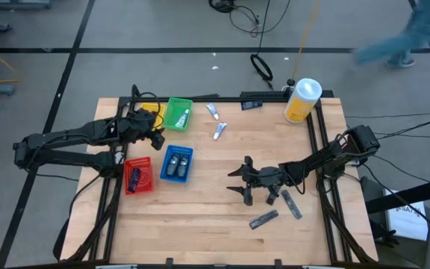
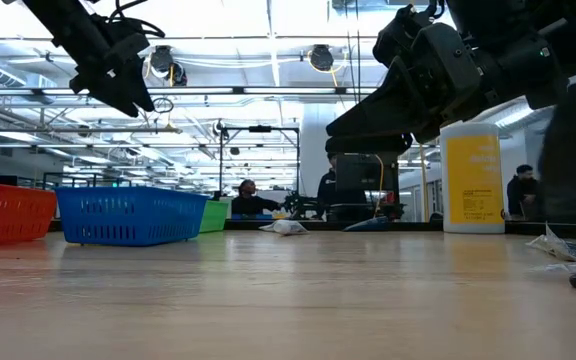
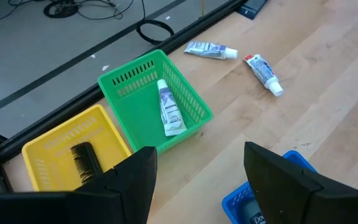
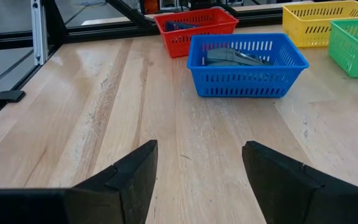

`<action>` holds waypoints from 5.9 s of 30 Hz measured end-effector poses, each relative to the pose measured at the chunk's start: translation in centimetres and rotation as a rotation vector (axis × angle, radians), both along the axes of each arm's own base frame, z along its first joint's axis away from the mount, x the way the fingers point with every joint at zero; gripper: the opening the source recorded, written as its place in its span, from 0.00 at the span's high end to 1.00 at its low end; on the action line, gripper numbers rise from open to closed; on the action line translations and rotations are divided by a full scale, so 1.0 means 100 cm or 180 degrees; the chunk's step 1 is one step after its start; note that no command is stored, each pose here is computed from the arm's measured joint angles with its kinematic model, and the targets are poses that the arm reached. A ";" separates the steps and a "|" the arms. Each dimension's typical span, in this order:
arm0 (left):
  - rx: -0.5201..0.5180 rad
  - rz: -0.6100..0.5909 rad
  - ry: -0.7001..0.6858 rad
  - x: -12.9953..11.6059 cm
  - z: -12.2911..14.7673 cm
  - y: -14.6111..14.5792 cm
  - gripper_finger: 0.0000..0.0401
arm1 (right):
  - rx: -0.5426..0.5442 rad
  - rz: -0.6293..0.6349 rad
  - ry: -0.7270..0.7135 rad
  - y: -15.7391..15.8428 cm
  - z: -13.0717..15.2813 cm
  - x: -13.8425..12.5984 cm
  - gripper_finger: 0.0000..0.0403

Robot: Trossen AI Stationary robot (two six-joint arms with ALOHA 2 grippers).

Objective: Pick & Place Travel size toiletries
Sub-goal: Put the white toothpaste into the green bin

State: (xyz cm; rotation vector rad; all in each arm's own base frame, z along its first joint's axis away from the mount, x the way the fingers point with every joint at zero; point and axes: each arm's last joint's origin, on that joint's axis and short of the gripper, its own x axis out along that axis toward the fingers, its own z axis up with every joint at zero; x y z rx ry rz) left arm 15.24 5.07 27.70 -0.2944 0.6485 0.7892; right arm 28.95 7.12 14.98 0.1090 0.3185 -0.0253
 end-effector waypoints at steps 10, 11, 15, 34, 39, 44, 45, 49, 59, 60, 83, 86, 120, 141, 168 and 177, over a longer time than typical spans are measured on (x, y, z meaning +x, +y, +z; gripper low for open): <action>0.0006 -0.0021 0.0007 0.000 0.000 -0.001 0.40 | 0.0000 0.0000 0.0000 0.000 0.000 0.000 0.43; 0.0018 -0.0056 0.0018 0.001 0.000 -0.002 0.40 | 0.0000 0.0001 0.0000 0.000 0.000 0.000 0.43; 0.0156 -0.0329 -0.0115 0.009 -0.007 -0.010 0.40 | 0.0000 0.0001 0.0000 0.000 0.000 0.000 0.44; 0.0657 -0.1858 -0.1443 0.061 -0.084 -0.082 0.40 | 0.1008 0.0399 -0.0507 0.009 0.018 0.003 0.42; 0.0695 -0.2083 -0.1240 0.079 -0.088 -0.098 0.40 | 0.0217 0.0864 -0.0524 0.044 0.022 -0.009 0.42; 0.0743 -0.2278 -0.1129 0.100 -0.087 -0.115 0.40 | -0.0576 0.0609 -0.0202 0.075 0.033 -0.028 0.42; 0.0747 -0.2304 -0.1098 0.104 -0.088 -0.118 0.40 | -0.0626 0.0488 -0.0100 0.077 0.035 -0.034 0.42; 0.0780 -0.2403 -0.0930 0.126 -0.086 -0.130 0.40 | -0.0484 0.0270 0.0399 0.074 0.039 -0.057 0.42; 0.0161 -0.1331 0.0100 0.204 -0.091 -0.093 0.40 | 0.0309 -0.0862 0.0418 0.055 0.013 -0.077 0.48; 0.0170 -0.1217 0.0288 0.209 -0.094 -0.084 0.40 | 0.0338 -0.0944 0.0298 0.054 0.009 -0.076 0.48; -0.0260 -0.0164 0.0484 0.249 -0.161 0.053 0.45 | 0.0477 -0.1082 -0.0354 0.062 -0.048 -0.051 0.50; -0.0169 -0.0112 0.0530 0.249 -0.161 0.052 0.53 | 0.0496 -0.1036 -0.0341 0.062 -0.047 -0.051 0.50; 0.0246 -0.1242 0.0442 0.249 -0.145 0.095 0.57 | 0.0510 -0.1010 -0.0330 0.062 -0.048 -0.051 0.50; -0.0276 -0.2168 0.0875 0.248 -0.154 0.044 0.78 | 0.0524 -0.1010 -0.0344 0.063 -0.047 -0.051 0.50; 0.0156 0.0088 0.1593 0.143 -0.041 0.044 0.96 | 0.0598 -0.0881 -0.0324 0.064 -0.047 -0.050 0.50; -0.0415 0.0477 0.1077 0.099 -0.089 0.118 0.99 | 0.0679 -0.0848 -0.0400 0.065 -0.044 -0.049 0.50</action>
